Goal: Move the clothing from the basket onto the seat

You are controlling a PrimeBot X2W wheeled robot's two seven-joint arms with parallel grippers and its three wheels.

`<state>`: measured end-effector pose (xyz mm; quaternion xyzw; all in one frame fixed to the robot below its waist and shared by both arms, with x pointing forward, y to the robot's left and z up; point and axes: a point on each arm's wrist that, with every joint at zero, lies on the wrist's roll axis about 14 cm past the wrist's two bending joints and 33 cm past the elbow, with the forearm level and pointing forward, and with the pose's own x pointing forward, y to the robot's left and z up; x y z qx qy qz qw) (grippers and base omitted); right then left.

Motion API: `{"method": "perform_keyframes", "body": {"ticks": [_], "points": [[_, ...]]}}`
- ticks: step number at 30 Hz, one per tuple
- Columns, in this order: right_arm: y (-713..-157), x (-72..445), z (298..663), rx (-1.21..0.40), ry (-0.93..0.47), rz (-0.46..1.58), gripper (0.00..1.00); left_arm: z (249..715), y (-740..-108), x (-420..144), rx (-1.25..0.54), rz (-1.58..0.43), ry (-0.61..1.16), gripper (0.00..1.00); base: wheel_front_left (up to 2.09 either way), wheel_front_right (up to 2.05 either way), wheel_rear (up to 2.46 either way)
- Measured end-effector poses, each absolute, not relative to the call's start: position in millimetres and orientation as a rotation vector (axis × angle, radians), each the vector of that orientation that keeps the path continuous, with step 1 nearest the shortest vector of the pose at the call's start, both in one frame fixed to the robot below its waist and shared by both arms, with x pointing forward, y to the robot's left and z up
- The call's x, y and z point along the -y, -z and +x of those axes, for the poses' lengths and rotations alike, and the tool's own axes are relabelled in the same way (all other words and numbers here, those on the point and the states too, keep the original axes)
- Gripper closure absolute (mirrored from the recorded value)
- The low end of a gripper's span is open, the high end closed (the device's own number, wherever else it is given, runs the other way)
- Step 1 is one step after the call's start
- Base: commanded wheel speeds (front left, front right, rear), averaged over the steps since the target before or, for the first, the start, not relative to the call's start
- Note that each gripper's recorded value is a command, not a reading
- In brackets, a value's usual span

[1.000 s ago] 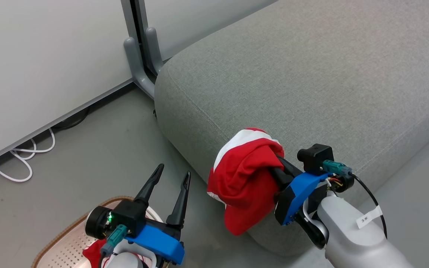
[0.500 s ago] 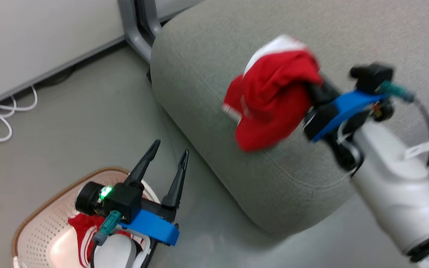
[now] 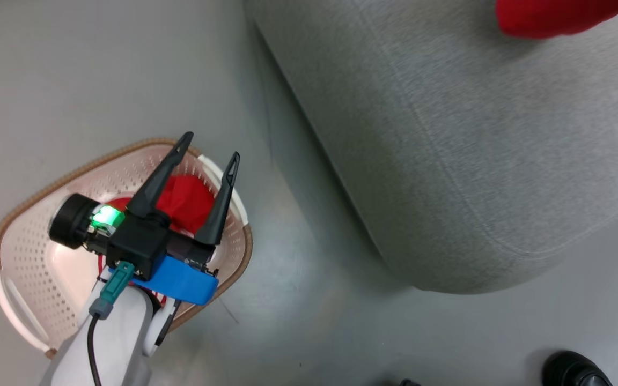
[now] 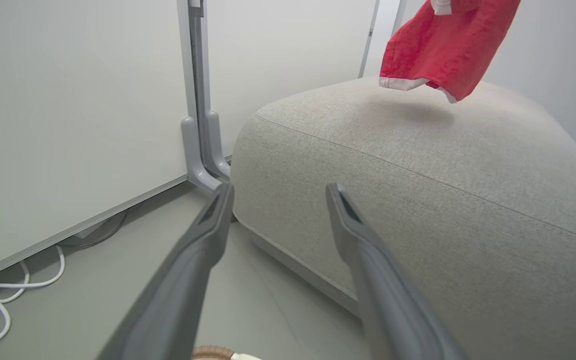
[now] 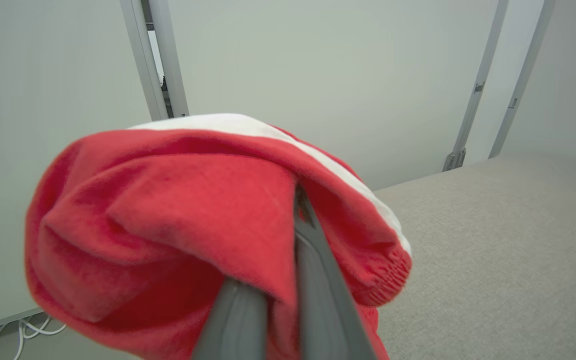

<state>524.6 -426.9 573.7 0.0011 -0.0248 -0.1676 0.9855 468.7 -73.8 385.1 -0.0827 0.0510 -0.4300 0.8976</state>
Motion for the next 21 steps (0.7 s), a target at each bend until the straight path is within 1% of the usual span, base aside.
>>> {"method": "perform_keyframes", "body": {"ticks": [4, 8, 13, 16, 21], "points": [[-542.4, 441.2, 536.5, 0.011, 0.381, 0.015, 1.0, 479.1, -362.7, 58.6, -0.136, -0.169, 0.858, 0.0, 0.0, 0.0, 0.0], [-505.3, 448.6, 539.5, -0.042, 0.424, 0.038, 1.0, 481.4, -343.5, 47.4, -0.17, -0.165, 0.834, 0.0, 0.0, 0.0, 0.0], [-467.6, 452.9, 525.3, -0.105, 0.462, 0.03, 1.0, 478.9, -335.7, 38.4, -0.194, -0.161, 0.818, 0.0, 0.0, 0.0, 0.0], [-446.8, 454.4, 509.0, -0.152, 0.491, 0.033, 1.0, 477.7, -335.7, 34.2, -0.201, -0.158, 0.81, 0.0, 0.0, 0.0, 0.0], [-435.7, 456.2, 494.3, -0.177, 0.53, 0.057, 1.0, 476.7, -339.2, 32.0, -0.2, -0.151, 0.805, 0.0, 0.0, 0.0, 0.0]]}}
